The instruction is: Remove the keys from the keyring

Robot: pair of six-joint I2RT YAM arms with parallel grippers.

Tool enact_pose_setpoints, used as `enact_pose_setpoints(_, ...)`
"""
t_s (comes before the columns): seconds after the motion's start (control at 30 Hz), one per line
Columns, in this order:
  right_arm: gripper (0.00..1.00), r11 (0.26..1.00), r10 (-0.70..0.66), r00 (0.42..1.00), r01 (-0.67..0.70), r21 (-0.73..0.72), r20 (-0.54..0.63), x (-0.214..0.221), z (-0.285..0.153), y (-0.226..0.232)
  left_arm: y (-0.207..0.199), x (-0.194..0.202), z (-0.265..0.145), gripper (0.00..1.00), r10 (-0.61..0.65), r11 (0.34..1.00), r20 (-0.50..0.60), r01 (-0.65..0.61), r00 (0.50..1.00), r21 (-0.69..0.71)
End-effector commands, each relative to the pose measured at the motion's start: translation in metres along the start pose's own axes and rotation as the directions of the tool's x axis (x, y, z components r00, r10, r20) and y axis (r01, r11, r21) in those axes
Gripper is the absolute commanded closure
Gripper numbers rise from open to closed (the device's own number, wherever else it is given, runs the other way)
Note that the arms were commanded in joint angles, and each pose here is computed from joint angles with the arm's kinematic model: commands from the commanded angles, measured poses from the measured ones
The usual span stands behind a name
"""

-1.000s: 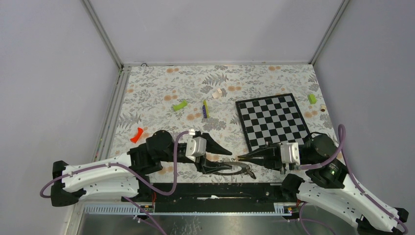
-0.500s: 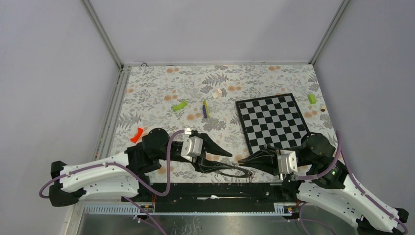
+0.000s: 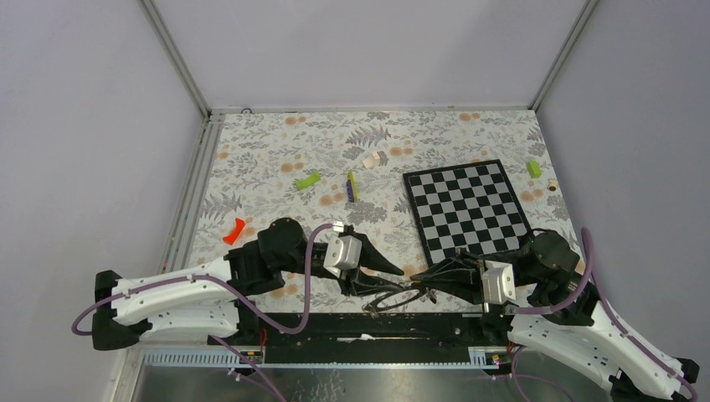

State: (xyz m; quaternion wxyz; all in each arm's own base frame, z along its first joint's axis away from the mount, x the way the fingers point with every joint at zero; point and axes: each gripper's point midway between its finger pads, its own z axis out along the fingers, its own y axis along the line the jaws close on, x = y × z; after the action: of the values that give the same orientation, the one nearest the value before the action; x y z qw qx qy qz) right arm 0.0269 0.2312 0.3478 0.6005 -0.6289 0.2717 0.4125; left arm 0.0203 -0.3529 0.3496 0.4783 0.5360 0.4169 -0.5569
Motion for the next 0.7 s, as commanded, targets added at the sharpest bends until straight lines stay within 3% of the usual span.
enact_pose_setpoints(0.0, 1.00, 0.994, -0.103, 0.992, 0.100, 0.036, 0.068, -0.0322, -0.0038, -0.0123, -0.0045, -0.0268, 0.0026, 0.66, 0.033, 0.999, 0.066, -0.036, 0.997, 0.034)
enact_pose_setpoints(0.2, 1.00, 0.994, -0.104, 0.992, 0.102, 0.038, 0.067, -0.0313, -0.0035, -0.0129, -0.0045, -0.0245, 0.0043, 0.65, 0.028, 0.999, 0.059, -0.031, 0.998, 0.040)
enact_pose_setpoints(0.4, 1.00, 0.994, -0.102, 0.993, 0.099, 0.039, 0.068, -0.0309, -0.0034, -0.0127, -0.0042, -0.0236, 0.0044, 0.75, 0.028, 0.999, 0.056, -0.030, 0.998, 0.038)
enact_pose_setpoints(0.67, 1.00, 0.995, -0.096, 0.994, 0.093, 0.046, 0.058, -0.0282, -0.0045, -0.0126, -0.0037, -0.0243, 0.0036, 1.00, 0.025, 0.999, 0.053, -0.027, 0.998, 0.033)
